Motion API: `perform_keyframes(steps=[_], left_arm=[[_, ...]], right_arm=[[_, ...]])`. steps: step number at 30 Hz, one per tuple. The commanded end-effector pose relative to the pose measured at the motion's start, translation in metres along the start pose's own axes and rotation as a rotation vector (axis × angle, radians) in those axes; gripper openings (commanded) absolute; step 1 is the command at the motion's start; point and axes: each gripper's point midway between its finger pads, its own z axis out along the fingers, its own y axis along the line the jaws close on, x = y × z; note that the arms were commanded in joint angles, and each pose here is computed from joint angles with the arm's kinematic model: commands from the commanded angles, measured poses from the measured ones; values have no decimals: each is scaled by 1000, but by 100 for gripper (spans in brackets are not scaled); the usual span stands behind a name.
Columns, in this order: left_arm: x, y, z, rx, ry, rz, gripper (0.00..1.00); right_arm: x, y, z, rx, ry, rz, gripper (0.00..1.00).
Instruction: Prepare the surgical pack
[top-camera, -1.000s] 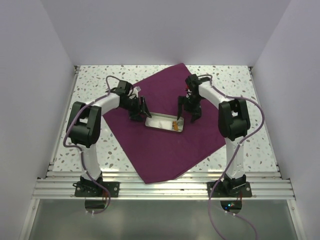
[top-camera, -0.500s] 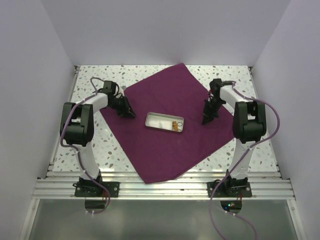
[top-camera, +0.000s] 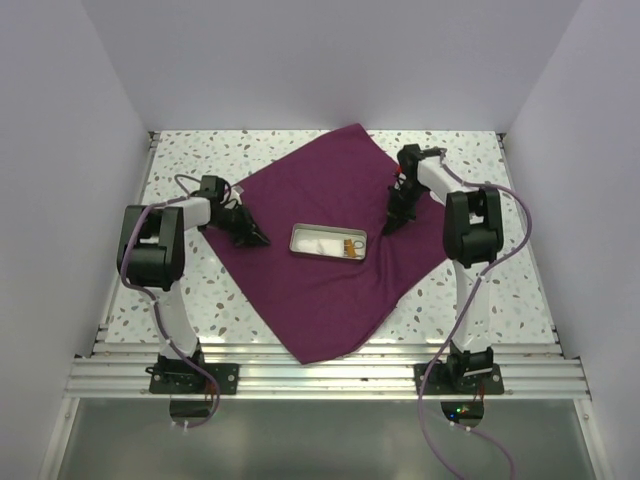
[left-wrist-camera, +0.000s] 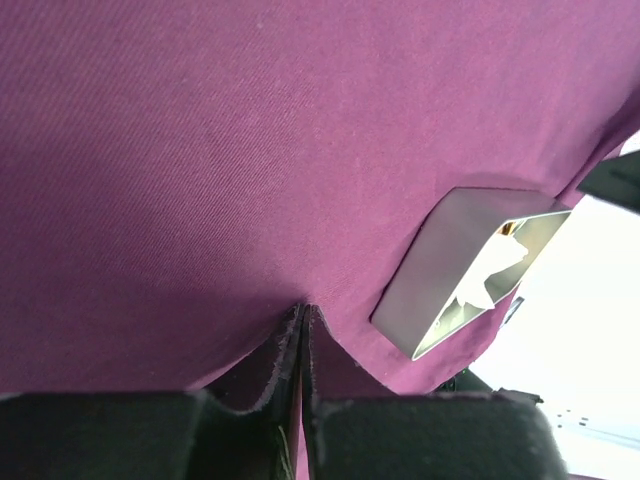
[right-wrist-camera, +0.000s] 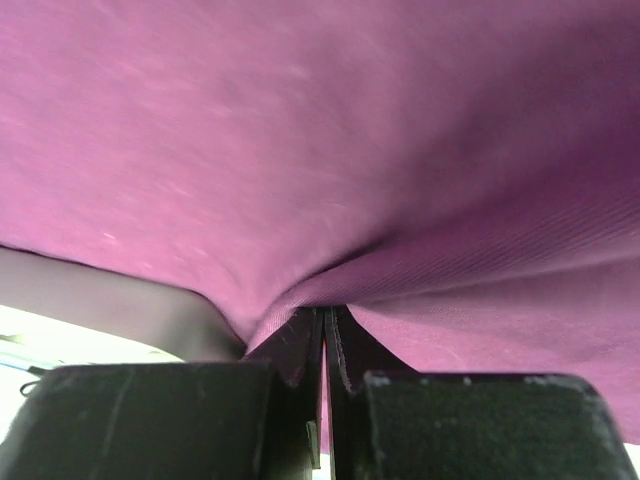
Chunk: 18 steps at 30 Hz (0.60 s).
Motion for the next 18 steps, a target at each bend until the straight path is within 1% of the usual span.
perform_keyframes(steps=[1,4,5,6,8,9,11,13,15,18], left_arm=[[-9,23,8,-85,-38,-3,7],[-18,13,2,-69,-58,31,12],[-18,12,2,-65,-56,34,12],[-19,10,1,-57,-55,37,13],[-16,9,3,-43,-42,33,13],[-13,10,5,-44,-36,33,13],[-6,15,7,-44,-28,25,13],[5,22,8,-47,-13,6,13],[9,24,9,-44,-12,7,13],[16,31,11,-47,1,2,13]], right_arm=[[-37,0,34,38,-86,-22,0],[-38,-3,16,65,-121,-30,0],[-30,-10,17,85,-102,-23,0],[-27,-13,9,92,-112,-19,1],[-22,-27,6,114,-112,7,2],[-10,-37,8,130,-93,23,3],[0,-57,14,145,-76,64,7],[1,-75,15,150,-63,112,8],[2,-86,15,161,-57,128,9],[0,-88,13,165,-63,121,12]])
